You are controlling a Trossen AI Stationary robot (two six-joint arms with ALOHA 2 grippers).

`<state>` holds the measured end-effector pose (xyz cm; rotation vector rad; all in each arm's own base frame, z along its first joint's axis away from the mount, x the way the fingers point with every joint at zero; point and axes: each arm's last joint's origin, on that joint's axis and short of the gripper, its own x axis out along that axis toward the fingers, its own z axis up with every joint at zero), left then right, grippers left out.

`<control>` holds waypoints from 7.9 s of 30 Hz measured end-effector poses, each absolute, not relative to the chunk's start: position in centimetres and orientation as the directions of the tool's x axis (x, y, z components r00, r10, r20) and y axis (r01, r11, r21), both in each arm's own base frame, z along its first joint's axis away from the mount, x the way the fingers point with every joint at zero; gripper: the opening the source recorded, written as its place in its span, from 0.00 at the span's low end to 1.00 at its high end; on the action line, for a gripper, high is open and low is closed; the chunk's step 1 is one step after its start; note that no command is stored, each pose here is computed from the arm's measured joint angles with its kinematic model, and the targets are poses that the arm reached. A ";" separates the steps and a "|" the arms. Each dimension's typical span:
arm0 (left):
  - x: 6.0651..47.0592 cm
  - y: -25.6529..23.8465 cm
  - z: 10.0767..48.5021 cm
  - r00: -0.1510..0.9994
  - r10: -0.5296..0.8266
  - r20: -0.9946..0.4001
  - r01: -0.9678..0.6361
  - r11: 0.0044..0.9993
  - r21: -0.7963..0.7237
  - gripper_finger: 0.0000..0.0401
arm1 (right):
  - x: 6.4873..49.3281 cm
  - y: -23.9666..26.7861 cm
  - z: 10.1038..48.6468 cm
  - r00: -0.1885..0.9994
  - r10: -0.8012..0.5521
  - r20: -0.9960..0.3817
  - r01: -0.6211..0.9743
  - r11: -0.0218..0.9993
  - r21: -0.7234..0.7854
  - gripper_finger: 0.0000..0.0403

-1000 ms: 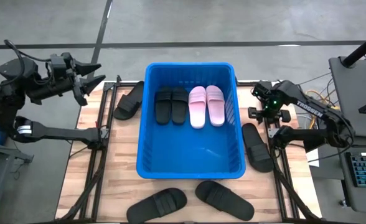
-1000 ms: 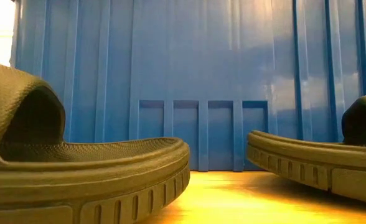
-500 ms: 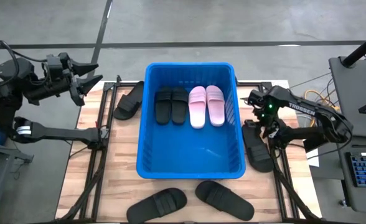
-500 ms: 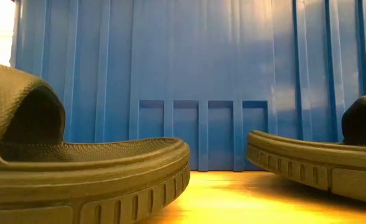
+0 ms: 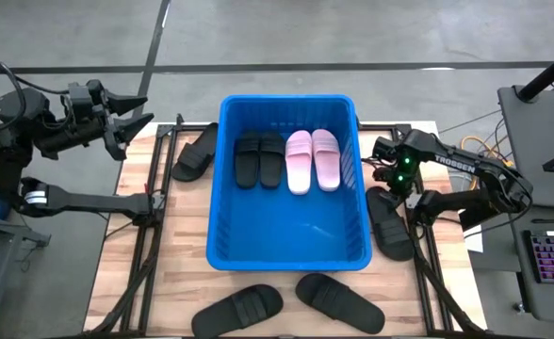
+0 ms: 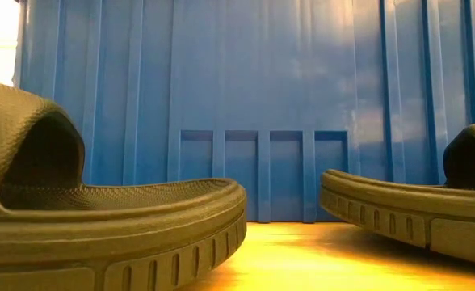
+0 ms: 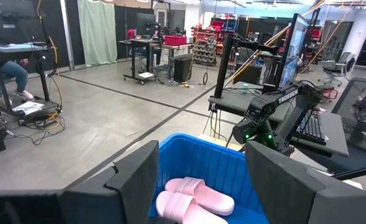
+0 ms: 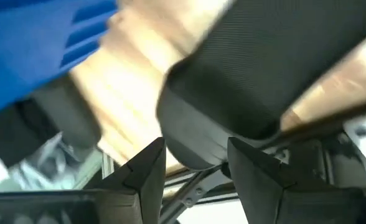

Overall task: Pick and place slides into bin
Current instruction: Put the black slide into the blue bin

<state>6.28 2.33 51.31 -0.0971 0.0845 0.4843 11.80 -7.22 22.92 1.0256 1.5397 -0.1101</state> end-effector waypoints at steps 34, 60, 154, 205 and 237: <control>6.7 2.4 51.3 0.879 0.463 -0.112 -0.472 0.879 -0.072 0.56 | 11.9 -2.6 35.3 0.351 0.093 -0.932 0.332 0.918 0.217 0.36; 6.4 2.4 51.3 0.870 0.481 -0.107 -0.489 0.870 -0.070 0.56 | 11.5 0.6 26.5 0.041 0.289 -0.956 0.581 0.772 0.258 0.61; 7.0 2.6 51.9 0.870 0.490 -0.050 -0.492 0.866 -0.089 0.56 | 15.2 -3.7 21.2 -0.235 0.401 -0.886 0.542 0.810 0.223 0.56; 6.2 2.4 52.4 0.871 0.491 0.008 -0.484 0.862 -0.149 0.56 | 16.2 -2.3 16.3 -0.260 0.573 -0.777 0.448 0.785 0.429 0.52; 6.0 2.4 52.5 0.871 0.490 0.018 -0.483 0.863 -0.150 0.56 | 16.1 -2.2 23.3 -0.182 0.568 -0.803 0.457 0.772 0.442 0.03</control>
